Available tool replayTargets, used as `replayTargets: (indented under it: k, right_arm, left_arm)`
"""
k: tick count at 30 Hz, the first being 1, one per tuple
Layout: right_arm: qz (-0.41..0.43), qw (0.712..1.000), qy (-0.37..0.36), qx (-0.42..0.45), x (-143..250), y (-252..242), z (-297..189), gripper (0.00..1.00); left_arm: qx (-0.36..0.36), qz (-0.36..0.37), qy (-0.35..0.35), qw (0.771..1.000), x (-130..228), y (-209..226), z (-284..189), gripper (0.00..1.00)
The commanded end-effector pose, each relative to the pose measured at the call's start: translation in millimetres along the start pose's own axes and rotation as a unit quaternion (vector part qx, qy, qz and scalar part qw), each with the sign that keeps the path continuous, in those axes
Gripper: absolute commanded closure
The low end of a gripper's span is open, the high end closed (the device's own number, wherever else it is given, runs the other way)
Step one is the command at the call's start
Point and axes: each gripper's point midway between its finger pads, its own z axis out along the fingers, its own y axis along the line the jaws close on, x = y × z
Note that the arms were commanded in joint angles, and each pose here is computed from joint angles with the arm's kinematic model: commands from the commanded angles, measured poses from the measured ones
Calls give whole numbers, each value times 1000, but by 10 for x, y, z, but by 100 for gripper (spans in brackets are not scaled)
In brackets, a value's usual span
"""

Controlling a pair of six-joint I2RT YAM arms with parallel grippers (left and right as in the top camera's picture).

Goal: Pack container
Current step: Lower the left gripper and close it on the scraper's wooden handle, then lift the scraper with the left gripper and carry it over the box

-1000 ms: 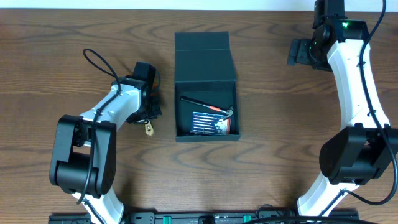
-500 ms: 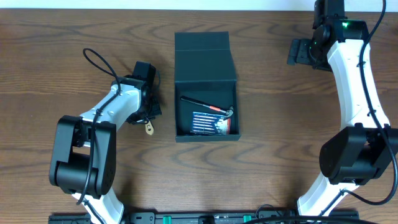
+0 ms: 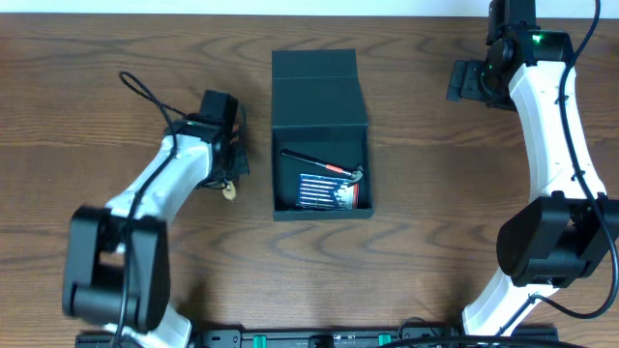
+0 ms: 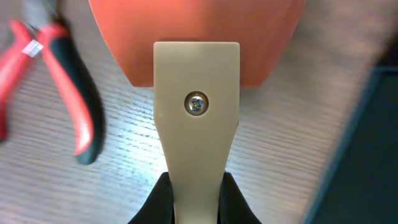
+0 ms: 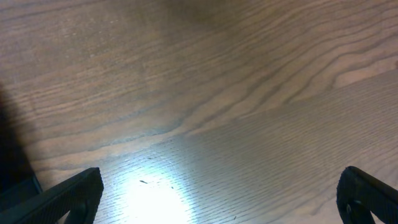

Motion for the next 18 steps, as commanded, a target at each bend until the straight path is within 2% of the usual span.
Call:
replayTargets:
  k: [1,11,18]
  right_arm:
    - [14,1000,-17,1,-74,-39,-105,1]
    - [14,1000,-17,1,-75,-38,-105,1]
    - [14,1000,-17,1,-75,-38,-105,1]
  left_arm:
    - [17,13,-45,999,-121,-24,-304,94]
    - [57,24,-129,990,-263,-85,-922,94]
    - [130,151,-166,966,-210,-339,-1286,94]
